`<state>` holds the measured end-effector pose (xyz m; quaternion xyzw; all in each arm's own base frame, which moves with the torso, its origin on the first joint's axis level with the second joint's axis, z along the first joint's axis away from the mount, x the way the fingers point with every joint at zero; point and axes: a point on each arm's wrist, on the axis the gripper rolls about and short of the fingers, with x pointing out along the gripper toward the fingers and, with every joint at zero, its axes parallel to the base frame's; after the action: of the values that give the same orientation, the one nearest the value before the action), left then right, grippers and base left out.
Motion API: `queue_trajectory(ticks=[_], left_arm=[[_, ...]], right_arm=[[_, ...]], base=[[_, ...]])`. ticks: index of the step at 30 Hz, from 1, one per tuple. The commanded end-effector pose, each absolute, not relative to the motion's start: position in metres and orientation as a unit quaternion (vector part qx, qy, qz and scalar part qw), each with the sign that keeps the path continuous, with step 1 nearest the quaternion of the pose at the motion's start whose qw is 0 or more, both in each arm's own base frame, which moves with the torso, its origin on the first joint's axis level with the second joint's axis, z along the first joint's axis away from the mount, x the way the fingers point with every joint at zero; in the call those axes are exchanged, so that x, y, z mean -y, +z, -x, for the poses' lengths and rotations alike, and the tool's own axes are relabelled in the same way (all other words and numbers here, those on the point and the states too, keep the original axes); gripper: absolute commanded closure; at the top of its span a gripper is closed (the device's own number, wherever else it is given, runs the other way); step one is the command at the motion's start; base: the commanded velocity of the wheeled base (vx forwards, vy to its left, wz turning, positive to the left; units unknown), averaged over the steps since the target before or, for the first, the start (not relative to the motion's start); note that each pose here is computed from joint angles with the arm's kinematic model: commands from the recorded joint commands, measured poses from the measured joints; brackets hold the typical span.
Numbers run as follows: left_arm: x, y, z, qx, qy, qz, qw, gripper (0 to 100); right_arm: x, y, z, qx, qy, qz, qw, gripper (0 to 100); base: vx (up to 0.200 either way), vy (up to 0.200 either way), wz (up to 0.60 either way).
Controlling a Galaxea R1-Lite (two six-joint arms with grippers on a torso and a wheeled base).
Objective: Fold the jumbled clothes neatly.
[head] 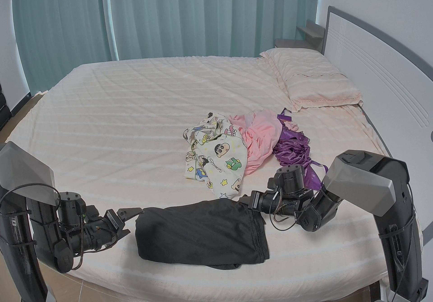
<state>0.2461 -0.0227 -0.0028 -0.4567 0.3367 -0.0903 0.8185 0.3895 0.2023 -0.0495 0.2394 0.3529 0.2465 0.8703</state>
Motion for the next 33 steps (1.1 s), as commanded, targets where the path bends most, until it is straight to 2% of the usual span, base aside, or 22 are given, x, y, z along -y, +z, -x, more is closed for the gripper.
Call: queue_trajectory(ticks=[1,16,17,24,28,31,32,33], left_arm=[[0.023,-0.002,-0.247,-0.33,-0.094,0.457,0.821,0],[0.023,-0.003,-0.248,-0.332,-0.095,0.454,0.822,0],[0.023,-0.003,-0.249,-0.33,-0.096,0.454,0.822,0],[0.028,0.005,-0.248,-0.321,-0.105,0.46,0.821,0],[0.066,0.027,-0.255,-0.288,-0.127,0.493,0.811,0],[0.082,0.027,-0.262,-0.267,-0.118,0.487,0.823,0],[0.097,0.016,-0.271,-0.248,-0.083,0.479,0.838,0],[0.099,0.013,-0.272,-0.249,-0.079,0.477,0.839,0]], right_arm=[[-0.201,-0.052,-0.393,-0.349,0.239,-0.24,0.874,100],[-0.186,-0.043,-0.401,-0.32,0.208,-0.266,0.885,100],[-0.187,-0.044,-0.402,-0.32,0.208,-0.266,0.885,0],[-0.181,-0.04,-0.404,-0.313,0.198,-0.267,0.889,0],[-0.179,-0.034,-0.405,-0.304,0.196,-0.272,0.892,0],[-0.178,-0.032,-0.403,-0.297,0.198,-0.273,0.893,0],[-0.176,-0.029,-0.399,-0.287,0.201,-0.274,0.896,0],[-0.175,-0.028,-0.397,-0.284,0.202,-0.274,0.896,0]], base=[[0.0,0.0,0.0],[0.0,0.0,0.0],[0.0,0.0,0.0],[0.0,0.0,0.0],[0.0,0.0,0.0],[0.0,0.0,0.0],[0.0,0.0,0.0],[0.0,0.0,0.0]])
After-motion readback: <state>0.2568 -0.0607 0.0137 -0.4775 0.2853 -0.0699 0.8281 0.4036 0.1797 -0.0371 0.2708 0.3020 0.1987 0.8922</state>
